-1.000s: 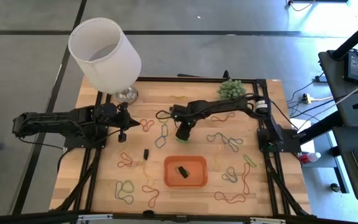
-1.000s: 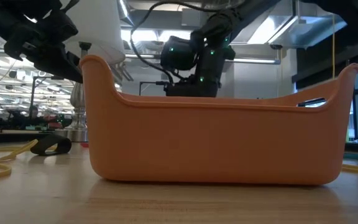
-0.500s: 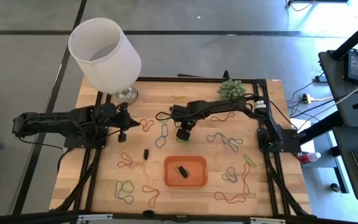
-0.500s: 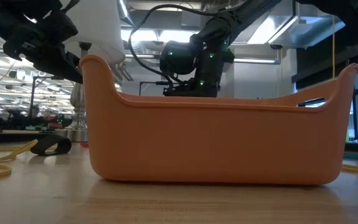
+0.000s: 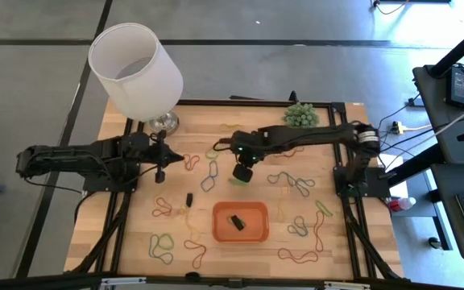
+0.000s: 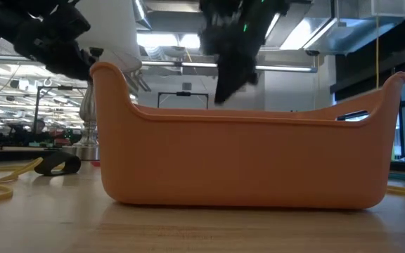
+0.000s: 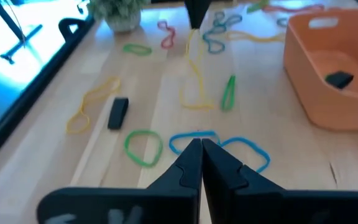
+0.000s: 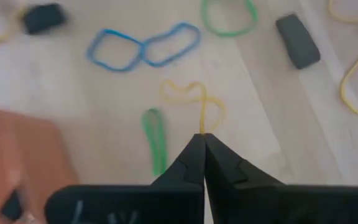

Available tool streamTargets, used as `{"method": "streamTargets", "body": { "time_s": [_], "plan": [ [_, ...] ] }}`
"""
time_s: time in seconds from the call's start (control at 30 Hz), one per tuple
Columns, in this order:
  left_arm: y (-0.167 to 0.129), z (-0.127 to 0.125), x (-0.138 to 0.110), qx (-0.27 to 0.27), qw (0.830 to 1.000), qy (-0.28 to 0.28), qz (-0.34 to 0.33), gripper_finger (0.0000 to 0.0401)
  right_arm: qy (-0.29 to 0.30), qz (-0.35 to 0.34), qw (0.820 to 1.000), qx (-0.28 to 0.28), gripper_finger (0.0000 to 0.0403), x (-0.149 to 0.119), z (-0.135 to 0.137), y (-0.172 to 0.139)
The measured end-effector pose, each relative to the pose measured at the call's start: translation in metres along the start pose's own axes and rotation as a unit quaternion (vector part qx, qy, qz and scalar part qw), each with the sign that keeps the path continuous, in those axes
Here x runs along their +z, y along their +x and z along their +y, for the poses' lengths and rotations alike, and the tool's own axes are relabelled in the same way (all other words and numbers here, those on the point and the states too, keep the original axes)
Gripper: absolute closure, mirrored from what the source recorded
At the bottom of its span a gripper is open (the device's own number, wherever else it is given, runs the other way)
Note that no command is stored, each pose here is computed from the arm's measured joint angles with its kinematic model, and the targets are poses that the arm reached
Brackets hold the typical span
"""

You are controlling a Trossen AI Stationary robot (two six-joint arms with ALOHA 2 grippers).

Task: Pick and place rubber bands into bin
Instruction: Put the yellow rubber band into the orange bin

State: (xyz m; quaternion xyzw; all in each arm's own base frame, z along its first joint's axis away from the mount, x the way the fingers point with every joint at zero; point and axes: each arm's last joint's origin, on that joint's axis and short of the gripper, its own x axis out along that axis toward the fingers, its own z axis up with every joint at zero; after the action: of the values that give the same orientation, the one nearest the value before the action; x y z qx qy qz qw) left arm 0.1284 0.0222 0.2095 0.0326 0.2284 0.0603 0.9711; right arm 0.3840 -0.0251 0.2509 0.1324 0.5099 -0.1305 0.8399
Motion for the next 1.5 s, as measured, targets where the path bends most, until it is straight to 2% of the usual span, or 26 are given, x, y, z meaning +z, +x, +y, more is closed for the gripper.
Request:
{"method": "streamTargets", "body": {
  "time_s": [0.17,0.37,0.5,0.6,0.9,1.33,1.5],
  "plan": [
    [0.0,0.0,0.008,0.001,0.999,0.003,-0.041,0.0399,-0.008,-0.059,0.998,0.028,0.0401,-0.004,0.017,-0.05],
    [-0.001,-0.004,0.017,-0.01,0.996,0.001,-0.086,0.0397,-0.018,-0.106,0.991,0.076,0.0401,-0.024,0.05,-0.099],
    [0.0,-0.009,0.021,-0.028,0.994,-0.031,-0.102,0.04,-0.037,-0.115,0.988,0.1,0.0401,-0.039,0.075,-0.113],
    [0.004,-0.016,0.024,-0.052,0.993,-0.049,-0.089,0.0398,-0.048,-0.113,0.985,0.119,0.0401,-0.049,0.093,-0.117],
    [0.025,-0.045,0.039,-0.065,0.997,-0.03,-0.036,0.0398,-0.08,-0.082,0.987,0.11,0.0401,-0.072,0.131,-0.096],
    [0.04,-0.072,0.052,-0.063,0.997,-0.039,-0.003,0.04,-0.108,0.011,0.993,0.056,0.0402,-0.089,0.158,-0.011],
    [0.04,-0.074,0.051,-0.067,0.997,-0.046,0.001,0.0398,-0.111,0.045,0.99,0.069,0.0402,-0.096,0.168,0.026]
  ]
}}
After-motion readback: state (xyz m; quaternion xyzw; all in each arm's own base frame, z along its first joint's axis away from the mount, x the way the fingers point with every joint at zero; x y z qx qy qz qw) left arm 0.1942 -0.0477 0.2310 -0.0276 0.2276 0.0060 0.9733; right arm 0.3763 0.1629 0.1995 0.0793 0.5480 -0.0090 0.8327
